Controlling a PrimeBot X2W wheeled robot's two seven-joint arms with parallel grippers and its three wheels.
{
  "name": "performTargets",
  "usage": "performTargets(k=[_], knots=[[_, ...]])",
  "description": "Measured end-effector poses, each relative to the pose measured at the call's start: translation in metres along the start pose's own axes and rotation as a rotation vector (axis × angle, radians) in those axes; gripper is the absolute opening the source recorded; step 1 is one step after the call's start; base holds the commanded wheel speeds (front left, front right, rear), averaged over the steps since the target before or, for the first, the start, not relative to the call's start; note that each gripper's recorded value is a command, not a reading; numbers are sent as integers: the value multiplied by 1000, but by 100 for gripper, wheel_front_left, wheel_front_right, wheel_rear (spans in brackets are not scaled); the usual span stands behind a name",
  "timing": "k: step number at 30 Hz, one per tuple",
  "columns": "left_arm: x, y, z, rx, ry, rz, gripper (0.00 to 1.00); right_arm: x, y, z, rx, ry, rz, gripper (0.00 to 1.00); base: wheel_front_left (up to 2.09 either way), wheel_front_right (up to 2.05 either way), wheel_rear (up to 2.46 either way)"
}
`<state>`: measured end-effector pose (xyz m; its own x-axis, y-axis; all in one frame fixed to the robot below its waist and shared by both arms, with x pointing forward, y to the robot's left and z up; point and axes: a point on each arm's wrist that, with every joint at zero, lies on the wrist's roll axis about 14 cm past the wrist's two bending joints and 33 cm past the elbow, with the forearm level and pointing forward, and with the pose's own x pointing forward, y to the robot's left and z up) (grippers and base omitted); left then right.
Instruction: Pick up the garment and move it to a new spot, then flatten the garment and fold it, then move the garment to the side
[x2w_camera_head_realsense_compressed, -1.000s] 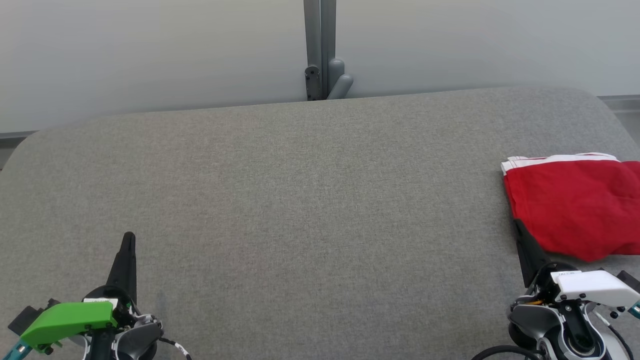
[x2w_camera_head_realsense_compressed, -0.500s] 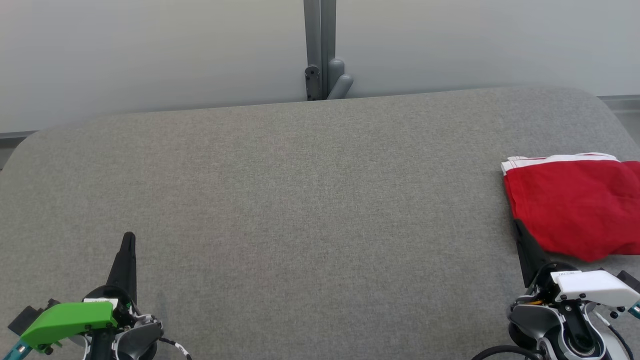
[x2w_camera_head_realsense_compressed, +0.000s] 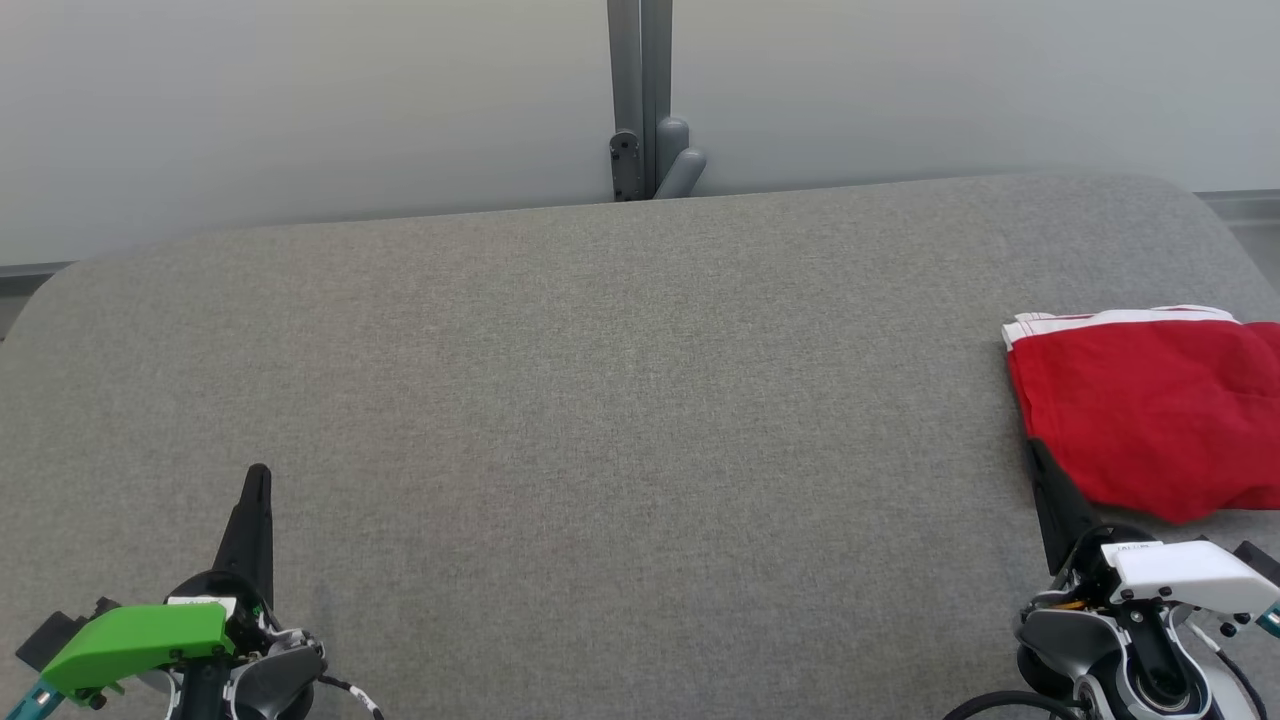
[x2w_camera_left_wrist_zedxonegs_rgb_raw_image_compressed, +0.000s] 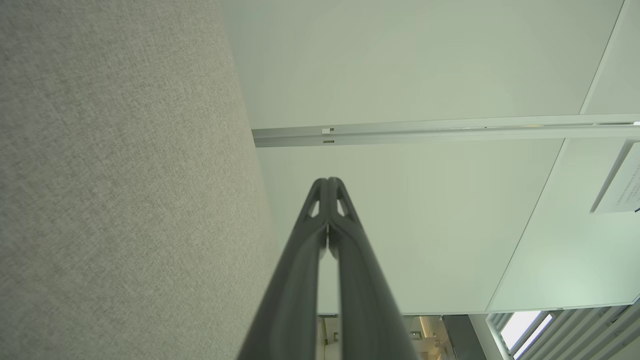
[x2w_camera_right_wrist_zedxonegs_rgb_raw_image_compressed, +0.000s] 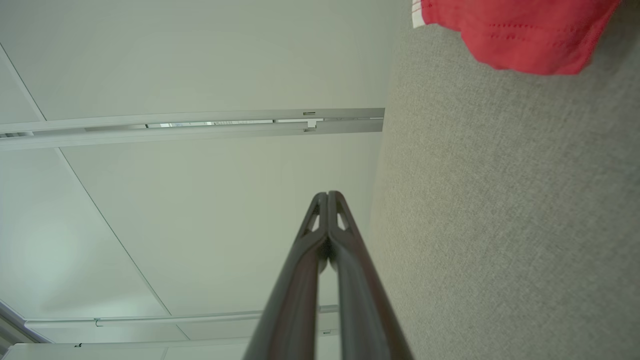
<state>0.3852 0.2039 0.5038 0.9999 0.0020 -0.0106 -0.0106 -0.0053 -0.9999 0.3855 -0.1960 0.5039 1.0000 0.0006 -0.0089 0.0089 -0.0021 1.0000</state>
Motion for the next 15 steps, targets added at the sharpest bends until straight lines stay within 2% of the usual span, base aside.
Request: performTargets(k=[15], knots=[[0,0,0,0,1,0,0,0,0,0,0,0,0,0,0,0,0]])
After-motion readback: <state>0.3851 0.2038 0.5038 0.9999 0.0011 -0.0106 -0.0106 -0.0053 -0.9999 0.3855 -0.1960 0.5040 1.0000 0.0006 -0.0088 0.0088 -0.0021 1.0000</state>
